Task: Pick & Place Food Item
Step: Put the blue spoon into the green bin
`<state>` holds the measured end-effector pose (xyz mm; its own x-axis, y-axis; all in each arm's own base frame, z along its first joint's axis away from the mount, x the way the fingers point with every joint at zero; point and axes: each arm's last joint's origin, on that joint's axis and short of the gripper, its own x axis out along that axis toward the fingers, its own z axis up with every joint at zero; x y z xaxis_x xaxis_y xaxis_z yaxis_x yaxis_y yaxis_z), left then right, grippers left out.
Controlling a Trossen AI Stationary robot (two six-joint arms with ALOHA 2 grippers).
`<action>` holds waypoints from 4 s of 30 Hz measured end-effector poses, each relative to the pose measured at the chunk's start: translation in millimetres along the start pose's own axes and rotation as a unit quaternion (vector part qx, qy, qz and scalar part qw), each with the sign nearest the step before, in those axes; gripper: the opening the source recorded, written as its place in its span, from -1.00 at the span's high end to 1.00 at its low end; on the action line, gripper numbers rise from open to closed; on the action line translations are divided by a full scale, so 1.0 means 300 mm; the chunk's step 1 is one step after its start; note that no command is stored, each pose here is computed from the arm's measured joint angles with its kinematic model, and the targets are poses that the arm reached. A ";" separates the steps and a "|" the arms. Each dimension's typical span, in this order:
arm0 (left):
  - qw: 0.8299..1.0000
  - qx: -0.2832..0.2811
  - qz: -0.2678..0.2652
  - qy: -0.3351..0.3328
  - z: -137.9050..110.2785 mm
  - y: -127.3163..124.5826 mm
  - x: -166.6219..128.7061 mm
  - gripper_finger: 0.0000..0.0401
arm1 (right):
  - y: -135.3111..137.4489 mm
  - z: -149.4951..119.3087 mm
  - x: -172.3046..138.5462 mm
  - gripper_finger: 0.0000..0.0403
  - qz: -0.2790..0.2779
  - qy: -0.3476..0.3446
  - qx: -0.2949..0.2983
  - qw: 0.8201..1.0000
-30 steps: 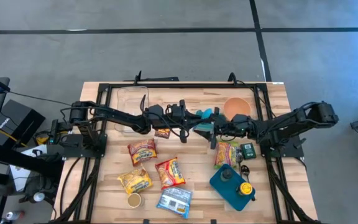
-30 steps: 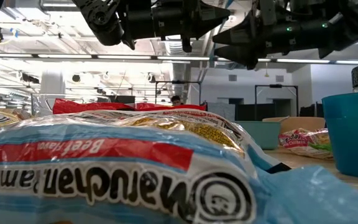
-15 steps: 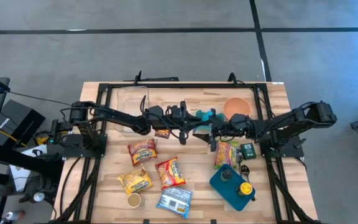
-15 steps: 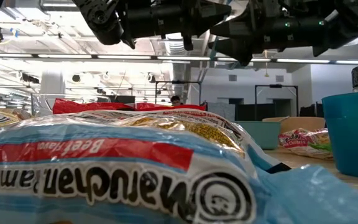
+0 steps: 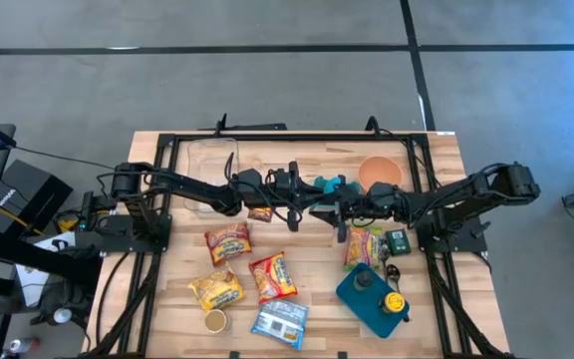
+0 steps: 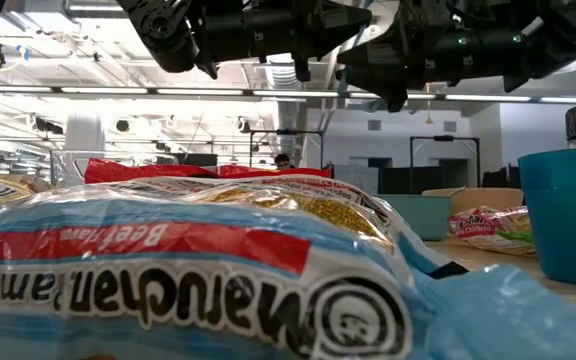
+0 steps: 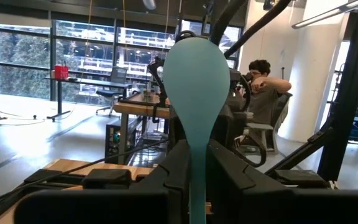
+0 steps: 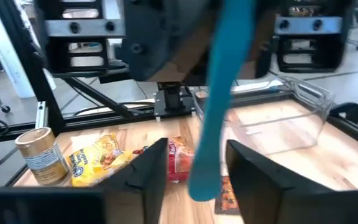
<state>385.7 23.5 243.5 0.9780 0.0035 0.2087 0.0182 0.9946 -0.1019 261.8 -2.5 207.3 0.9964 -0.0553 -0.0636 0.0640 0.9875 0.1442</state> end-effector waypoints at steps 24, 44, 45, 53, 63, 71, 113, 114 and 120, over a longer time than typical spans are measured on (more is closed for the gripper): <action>1.000 0.000 0.002 0.004 -0.002 0.002 0.000 0.77 | -0.021 0.001 0.001 0.77 -0.011 0.001 0.027 1.000; 0.996 -0.037 0.010 0.078 0.060 0.014 -0.034 0.17 | -0.029 0.009 -0.024 0.77 -0.045 0.024 0.026 0.998; 0.996 -0.038 0.011 0.084 0.071 0.012 -0.040 0.15 | -0.029 0.012 -0.029 0.77 -0.047 0.027 0.026 0.998; 0.988 -0.019 0.020 0.153 0.123 0.002 -0.090 0.12 | -0.037 0.031 -0.081 0.77 -0.087 0.062 0.030 0.994; 0.975 -0.022 0.031 0.221 0.115 0.000 -0.123 0.12 | -0.077 0.049 -0.168 0.77 -0.135 0.117 0.043 0.983; 0.969 -0.021 0.034 0.242 0.102 0.000 -0.130 0.12 | -0.147 0.098 -0.201 0.77 -0.209 0.222 0.056 0.951; 0.967 -0.022 0.035 0.252 0.096 0.001 -0.133 0.12 | -0.329 0.032 0.190 0.76 -0.209 0.772 0.081 0.595; 0.967 -0.022 0.035 0.251 0.096 0.001 -0.133 0.12 | -0.330 0.026 0.191 0.76 -0.208 0.781 0.081 0.583; 0.967 -0.022 0.035 0.251 0.096 0.000 -0.133 0.12 | -0.340 0.007 0.220 0.76 -0.205 0.795 0.080 0.565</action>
<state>340.8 26.4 263.2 0.9545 0.0080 -0.2981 -0.0530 0.9883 -0.1430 321.1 -107.2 190.4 -0.4061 0.0535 -0.9122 0.4025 0.9067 -0.1261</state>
